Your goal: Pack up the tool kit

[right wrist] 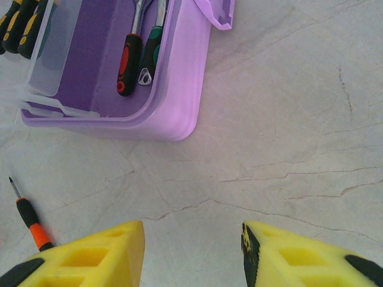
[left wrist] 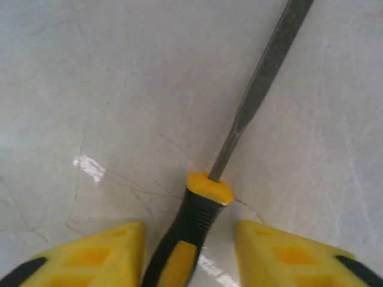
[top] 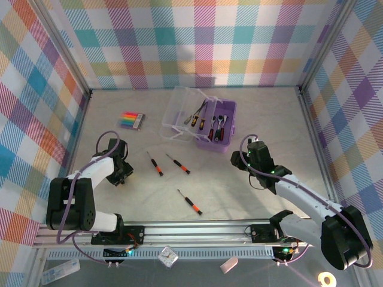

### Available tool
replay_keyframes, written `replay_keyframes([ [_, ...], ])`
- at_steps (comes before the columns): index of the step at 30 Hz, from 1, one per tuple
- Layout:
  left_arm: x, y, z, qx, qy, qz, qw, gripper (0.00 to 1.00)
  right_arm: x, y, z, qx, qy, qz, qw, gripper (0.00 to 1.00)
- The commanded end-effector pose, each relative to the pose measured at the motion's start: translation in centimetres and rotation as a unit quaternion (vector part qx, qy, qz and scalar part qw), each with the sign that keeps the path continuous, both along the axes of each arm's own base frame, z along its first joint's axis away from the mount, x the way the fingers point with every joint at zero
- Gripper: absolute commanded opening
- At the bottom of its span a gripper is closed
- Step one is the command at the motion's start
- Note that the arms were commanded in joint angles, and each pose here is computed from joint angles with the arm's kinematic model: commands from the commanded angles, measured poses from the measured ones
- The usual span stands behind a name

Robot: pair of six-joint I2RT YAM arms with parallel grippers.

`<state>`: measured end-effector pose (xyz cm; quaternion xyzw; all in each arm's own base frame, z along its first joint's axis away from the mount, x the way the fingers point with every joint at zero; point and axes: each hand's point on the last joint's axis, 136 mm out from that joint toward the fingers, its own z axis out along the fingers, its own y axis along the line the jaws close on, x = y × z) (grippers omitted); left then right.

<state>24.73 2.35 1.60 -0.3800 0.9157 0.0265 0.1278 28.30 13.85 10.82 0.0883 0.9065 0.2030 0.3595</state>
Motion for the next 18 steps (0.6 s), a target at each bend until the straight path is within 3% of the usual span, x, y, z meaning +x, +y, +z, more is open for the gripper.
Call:
replay_keyframes([
  [1, 0.9, -0.8, -0.8, -0.026, -0.015, -0.012, 0.999, 0.33, 0.3, 0.0, 1.0, 0.011, -0.015, -0.008, 1.000, 0.47],
  [9, 1.7, -3.2, -0.5, -0.054, -0.028, -0.072, 0.996, 0.16, 0.3, 0.0, 0.9, 0.011, -0.013, -0.009, 1.000, 0.47],
  [18, 3.0, -4.8, 3.2, -0.013, -0.049, -0.138, 0.989, 0.12, 0.3, 0.0, 0.9, 0.012, -0.014, -0.009, 1.000, 0.47],
])
